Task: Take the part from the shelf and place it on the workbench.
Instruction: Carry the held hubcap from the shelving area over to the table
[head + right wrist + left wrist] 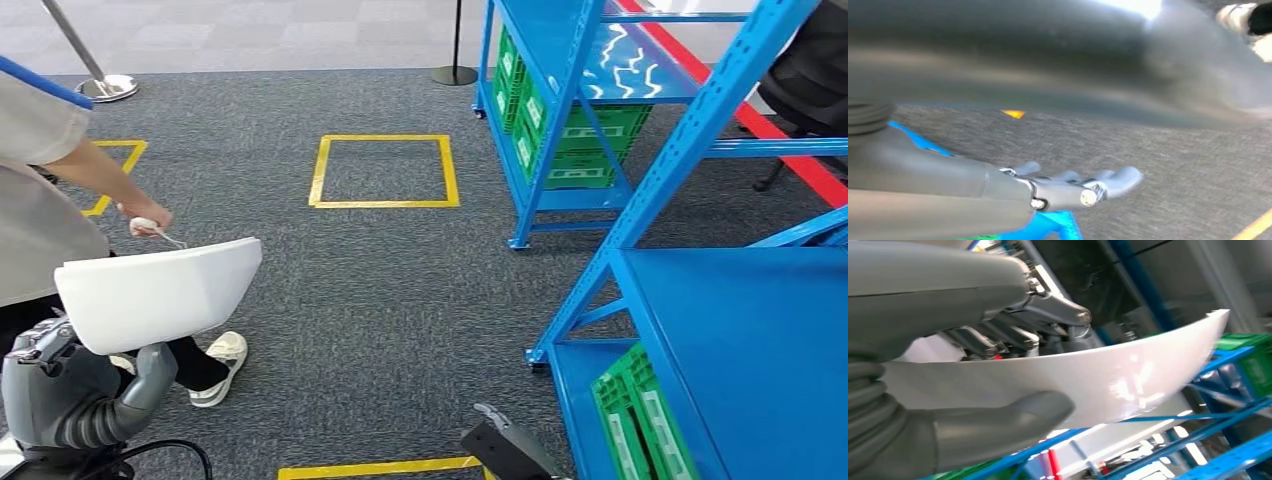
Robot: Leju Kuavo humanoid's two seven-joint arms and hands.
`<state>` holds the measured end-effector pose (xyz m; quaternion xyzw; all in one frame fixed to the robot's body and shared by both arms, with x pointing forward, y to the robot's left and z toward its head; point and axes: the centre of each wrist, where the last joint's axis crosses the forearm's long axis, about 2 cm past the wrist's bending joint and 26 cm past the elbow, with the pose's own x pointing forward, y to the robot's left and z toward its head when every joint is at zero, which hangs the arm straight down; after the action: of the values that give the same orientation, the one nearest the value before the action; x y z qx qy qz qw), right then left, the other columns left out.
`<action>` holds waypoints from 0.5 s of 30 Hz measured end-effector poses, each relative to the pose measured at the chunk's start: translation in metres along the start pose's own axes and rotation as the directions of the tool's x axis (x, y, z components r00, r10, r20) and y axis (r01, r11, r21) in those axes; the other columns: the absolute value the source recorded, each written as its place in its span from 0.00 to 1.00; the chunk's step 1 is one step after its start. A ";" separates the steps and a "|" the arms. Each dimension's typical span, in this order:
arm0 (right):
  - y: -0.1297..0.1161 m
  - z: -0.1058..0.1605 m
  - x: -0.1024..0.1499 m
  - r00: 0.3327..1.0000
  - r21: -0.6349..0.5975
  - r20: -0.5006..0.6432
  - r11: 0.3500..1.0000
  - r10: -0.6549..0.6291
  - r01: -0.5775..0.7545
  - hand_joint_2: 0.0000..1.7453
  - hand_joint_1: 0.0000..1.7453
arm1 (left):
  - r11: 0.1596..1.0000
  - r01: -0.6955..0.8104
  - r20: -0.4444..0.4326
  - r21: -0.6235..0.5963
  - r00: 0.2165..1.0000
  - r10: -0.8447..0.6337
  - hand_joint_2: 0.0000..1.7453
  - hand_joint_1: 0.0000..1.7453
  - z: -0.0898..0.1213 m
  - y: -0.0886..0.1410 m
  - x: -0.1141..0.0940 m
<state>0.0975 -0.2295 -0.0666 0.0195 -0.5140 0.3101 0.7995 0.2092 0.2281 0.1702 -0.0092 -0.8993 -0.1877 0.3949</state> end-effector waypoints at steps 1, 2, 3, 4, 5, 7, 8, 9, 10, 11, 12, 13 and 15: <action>-0.002 -0.003 0.002 1.000 0.001 0.007 1.000 0.000 0.000 0.00 0.00 | 1.000 0.002 0.004 0.001 1.000 -0.002 1.00 1.00 -0.001 0.000 0.000; -0.004 -0.005 0.004 1.000 0.004 0.013 1.000 -0.001 0.001 0.00 0.00 | 1.000 0.003 0.008 0.001 1.000 -0.003 1.00 1.00 -0.002 0.001 -0.001; -0.006 -0.007 0.005 1.000 0.012 0.020 1.000 -0.002 0.002 0.00 0.00 | 1.000 0.006 0.011 0.001 1.000 -0.006 1.00 1.00 -0.004 0.001 -0.001; -0.007 -0.009 0.006 1.000 0.020 0.026 1.000 -0.004 0.003 0.00 0.00 | 1.000 0.008 0.013 0.000 1.000 -0.008 1.00 1.00 -0.005 0.001 -0.002; -0.008 -0.010 0.006 0.999 0.029 0.033 1.000 -0.004 0.003 0.00 0.00 | 1.000 0.009 0.011 -0.002 1.000 -0.009 1.00 1.00 -0.005 0.001 -0.003; -0.009 -0.013 0.007 0.999 0.043 0.049 0.999 -0.005 0.002 0.00 0.00 | 1.000 0.010 0.004 -0.005 1.000 -0.010 1.00 1.00 -0.003 0.001 -0.005; -0.010 -0.015 0.008 0.998 0.048 0.057 0.999 -0.005 0.002 0.00 0.00 | 1.000 0.010 0.002 -0.006 1.000 -0.010 1.00 1.00 -0.003 0.001 -0.005; -0.011 -0.017 0.009 0.998 0.051 0.064 0.999 -0.004 0.001 0.00 0.00 | 1.000 0.010 0.003 -0.006 1.000 -0.010 1.00 1.00 -0.002 0.000 -0.006; -0.012 -0.019 0.010 0.998 0.055 0.068 0.998 -0.003 0.000 0.00 0.00 | 1.000 0.010 0.003 -0.006 1.000 -0.010 1.00 1.00 -0.002 0.001 -0.006; -0.012 -0.021 0.010 0.997 0.058 0.071 0.998 -0.002 -0.002 0.00 0.00 | 1.000 0.010 0.004 -0.006 1.000 -0.010 1.00 1.00 -0.002 0.001 -0.006; -0.012 -0.022 0.011 0.997 0.062 0.071 0.998 -0.001 -0.003 0.00 0.00 | 1.000 0.010 0.004 -0.006 1.000 -0.010 1.00 1.00 -0.002 0.000 -0.006; -0.012 -0.023 0.011 0.997 0.064 0.072 0.998 0.000 -0.004 0.00 0.00 | 1.000 0.011 0.003 -0.005 1.000 -0.011 1.00 1.00 -0.001 0.000 -0.006; -0.013 -0.025 0.013 0.997 0.066 0.075 0.998 0.002 -0.007 0.00 0.00 | 1.000 0.013 -0.001 -0.002 1.000 -0.013 1.00 1.00 0.000 0.001 -0.007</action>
<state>0.1281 -0.2248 -0.0643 0.0564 -0.5332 0.3276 0.7779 0.2139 0.2296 0.1657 -0.0035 -0.8990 -0.1912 0.3941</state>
